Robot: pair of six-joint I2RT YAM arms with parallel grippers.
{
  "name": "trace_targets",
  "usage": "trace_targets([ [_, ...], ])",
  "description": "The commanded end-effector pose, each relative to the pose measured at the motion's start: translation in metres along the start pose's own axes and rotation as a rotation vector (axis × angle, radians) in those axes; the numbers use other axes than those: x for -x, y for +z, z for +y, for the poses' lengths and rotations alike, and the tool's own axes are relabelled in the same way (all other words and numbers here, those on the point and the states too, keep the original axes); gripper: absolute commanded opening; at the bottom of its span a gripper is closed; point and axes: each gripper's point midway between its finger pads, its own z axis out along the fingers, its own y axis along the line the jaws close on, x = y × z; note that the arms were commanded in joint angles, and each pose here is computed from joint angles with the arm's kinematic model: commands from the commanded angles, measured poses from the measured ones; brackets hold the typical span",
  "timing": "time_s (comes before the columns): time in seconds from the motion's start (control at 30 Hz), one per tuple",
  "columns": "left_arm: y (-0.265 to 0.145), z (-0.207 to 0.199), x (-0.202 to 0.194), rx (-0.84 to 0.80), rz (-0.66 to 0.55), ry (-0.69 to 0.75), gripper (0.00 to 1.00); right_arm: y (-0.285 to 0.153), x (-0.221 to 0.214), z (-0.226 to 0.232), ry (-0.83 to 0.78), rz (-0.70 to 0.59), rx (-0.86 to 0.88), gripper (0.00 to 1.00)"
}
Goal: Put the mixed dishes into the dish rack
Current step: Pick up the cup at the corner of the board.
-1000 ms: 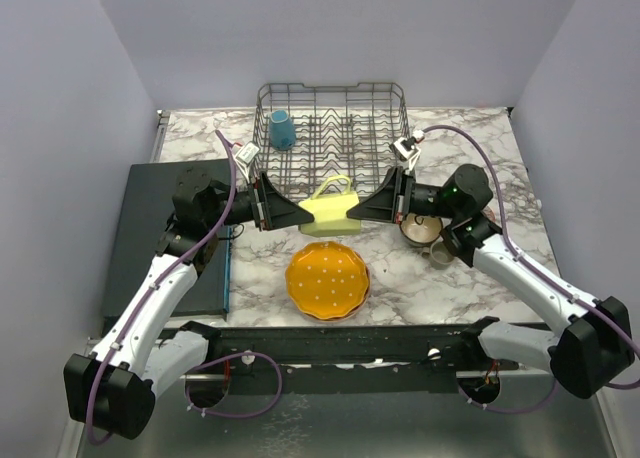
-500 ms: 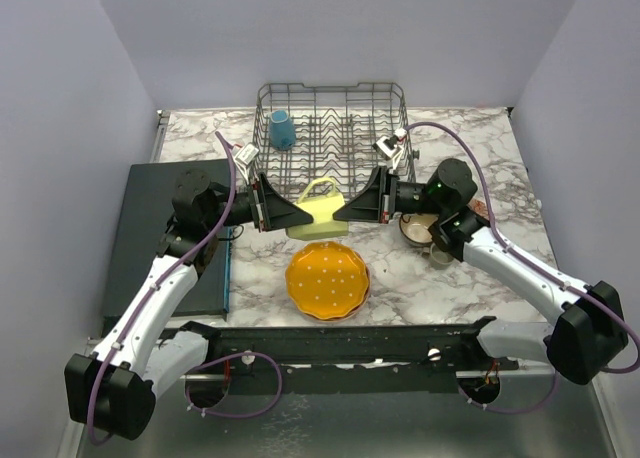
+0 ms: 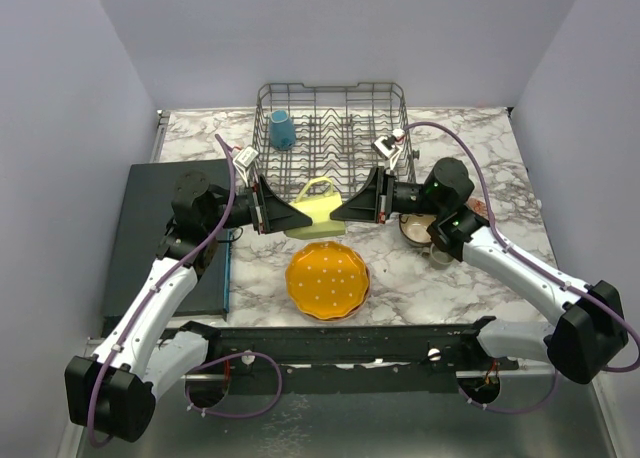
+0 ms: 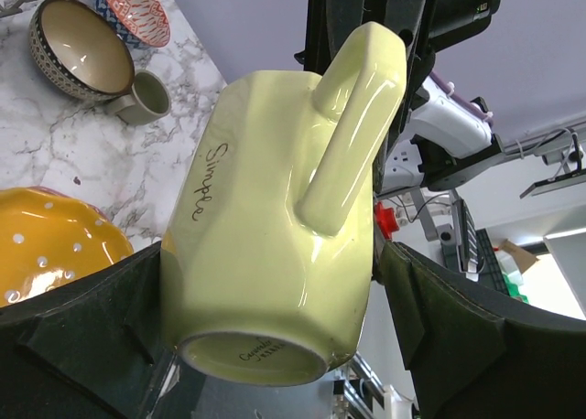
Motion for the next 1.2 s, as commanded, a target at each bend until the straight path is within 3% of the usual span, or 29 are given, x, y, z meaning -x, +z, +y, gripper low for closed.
trace_targets([
  [0.0, -0.003, -0.009, -0.004, -0.034, 0.018, 0.044, 0.98, 0.001, 0.016, 0.023, -0.099, -0.059, 0.047, 0.01],
  [0.33, -0.002, -0.006, -0.004, -0.029, 0.02, 0.035, 0.81, -0.001, 0.013, 0.021, -0.106, -0.063, 0.038, 0.01],
  [0.37, -0.002, -0.005, -0.003, -0.028, 0.019, 0.034, 0.76, -0.002, 0.013, 0.021, -0.109, -0.062, 0.04, 0.01],
  [0.47, -0.001, -0.006, -0.002, -0.031, 0.02, 0.036, 0.43, -0.002, 0.011, 0.018, -0.115, -0.057, 0.033, 0.01],
  [0.53, -0.001, -0.006, -0.002, -0.03, 0.019, 0.034, 0.28, -0.002, 0.009, 0.018, -0.117, -0.053, 0.037, 0.01],
  [0.6, -0.001, -0.005, -0.002, -0.027, 0.015, 0.029, 0.23, -0.003, 0.009, 0.018, -0.122, -0.055, 0.036, 0.01],
  [0.77, -0.001, -0.005, 0.0, -0.023, 0.006, 0.028, 0.0, -0.007, 0.008, 0.016, -0.136, -0.07, 0.004, 0.24],
  [1.17, 0.001, -0.001, 0.006, 0.011, -0.014, 0.021, 0.0, -0.02, 0.008, 0.01, -0.177, -0.109, -0.12, 0.41],
])
